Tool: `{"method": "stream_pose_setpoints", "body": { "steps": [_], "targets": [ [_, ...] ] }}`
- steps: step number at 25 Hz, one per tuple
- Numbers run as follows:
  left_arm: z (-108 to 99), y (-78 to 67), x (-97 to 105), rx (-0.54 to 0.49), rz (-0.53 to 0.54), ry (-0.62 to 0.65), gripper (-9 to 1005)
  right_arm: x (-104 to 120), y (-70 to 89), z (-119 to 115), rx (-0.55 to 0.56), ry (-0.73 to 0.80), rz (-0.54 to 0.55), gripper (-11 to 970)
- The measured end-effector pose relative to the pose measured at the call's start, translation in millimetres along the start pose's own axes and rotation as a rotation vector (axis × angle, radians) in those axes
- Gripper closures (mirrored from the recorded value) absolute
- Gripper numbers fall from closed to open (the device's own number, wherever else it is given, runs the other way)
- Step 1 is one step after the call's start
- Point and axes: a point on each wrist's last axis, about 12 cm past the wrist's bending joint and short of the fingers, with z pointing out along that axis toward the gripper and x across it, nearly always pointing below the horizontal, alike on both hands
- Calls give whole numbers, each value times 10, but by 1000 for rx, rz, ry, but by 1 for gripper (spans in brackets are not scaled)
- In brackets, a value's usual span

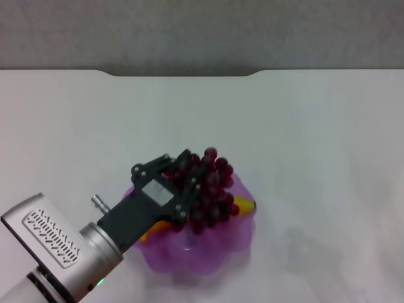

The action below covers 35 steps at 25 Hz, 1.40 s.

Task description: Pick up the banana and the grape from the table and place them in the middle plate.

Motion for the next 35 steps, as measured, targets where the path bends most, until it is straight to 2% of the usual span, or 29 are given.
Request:
{"method": "stream_pose_setpoints", "body": {
  "steps": [7,16,21,29,32,35],
  "targets": [
    [-86,25,126,-1,-14,67,704,8,-1,0,0,7,0,959],
    [-4,73,197,-38,-40,149,705,9,0,6,0,8,1,959],
    [34,93,207,-64,-66,170,485,8,-7,7,5,7,5,959],
    [34,100,181,-75,-70,156,270,9,-8,7,6,7,6,959],
    [25,159,126,-106,-71,110,195,10,-8,5,6,8,6,959],
    [4,280,78,-166,-66,65,122,8,-3,10,2,7,6,959]
  ]
}}
